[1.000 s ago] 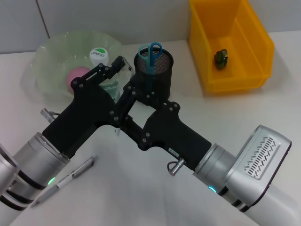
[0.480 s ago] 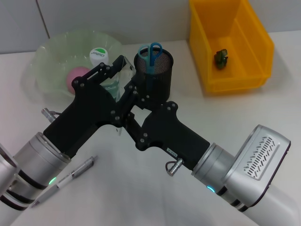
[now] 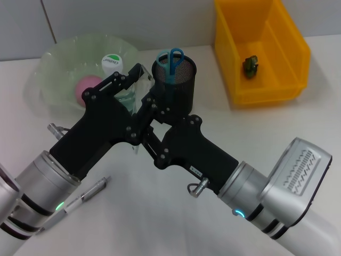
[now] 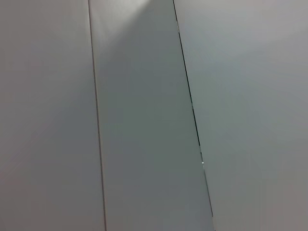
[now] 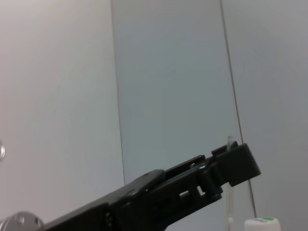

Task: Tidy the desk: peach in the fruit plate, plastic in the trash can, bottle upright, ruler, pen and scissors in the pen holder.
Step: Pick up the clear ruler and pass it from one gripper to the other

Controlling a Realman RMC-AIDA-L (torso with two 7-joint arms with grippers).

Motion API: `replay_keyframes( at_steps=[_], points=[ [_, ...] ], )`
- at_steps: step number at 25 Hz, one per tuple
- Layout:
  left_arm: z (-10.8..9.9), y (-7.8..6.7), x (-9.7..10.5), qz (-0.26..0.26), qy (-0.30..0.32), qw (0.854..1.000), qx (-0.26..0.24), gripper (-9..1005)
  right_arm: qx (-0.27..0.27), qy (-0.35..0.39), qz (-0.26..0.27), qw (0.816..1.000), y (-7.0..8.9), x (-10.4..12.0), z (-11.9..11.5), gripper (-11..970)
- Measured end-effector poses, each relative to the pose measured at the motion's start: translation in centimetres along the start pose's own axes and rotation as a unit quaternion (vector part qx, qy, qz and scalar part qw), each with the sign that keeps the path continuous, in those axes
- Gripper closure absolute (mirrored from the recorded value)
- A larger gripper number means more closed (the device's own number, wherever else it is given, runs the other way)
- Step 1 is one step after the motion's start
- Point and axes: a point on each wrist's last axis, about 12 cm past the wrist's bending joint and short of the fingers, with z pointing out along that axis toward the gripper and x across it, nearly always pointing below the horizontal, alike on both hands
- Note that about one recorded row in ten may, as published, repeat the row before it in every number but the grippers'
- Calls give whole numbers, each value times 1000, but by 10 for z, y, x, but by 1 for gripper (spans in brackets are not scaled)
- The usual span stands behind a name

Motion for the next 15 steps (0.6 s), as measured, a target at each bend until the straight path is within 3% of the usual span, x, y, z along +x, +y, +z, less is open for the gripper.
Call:
replay_keyframes(
  at_steps=[4, 15],
  points=[
    [1, -1, 0, 0, 0, 1000, 3, 603, 0, 0, 23, 1000, -1, 0, 0, 696],
    [3, -2, 1, -1, 2, 1000, 7, 602, 2, -1, 21, 1000, -1, 0, 0, 761]
  ],
)
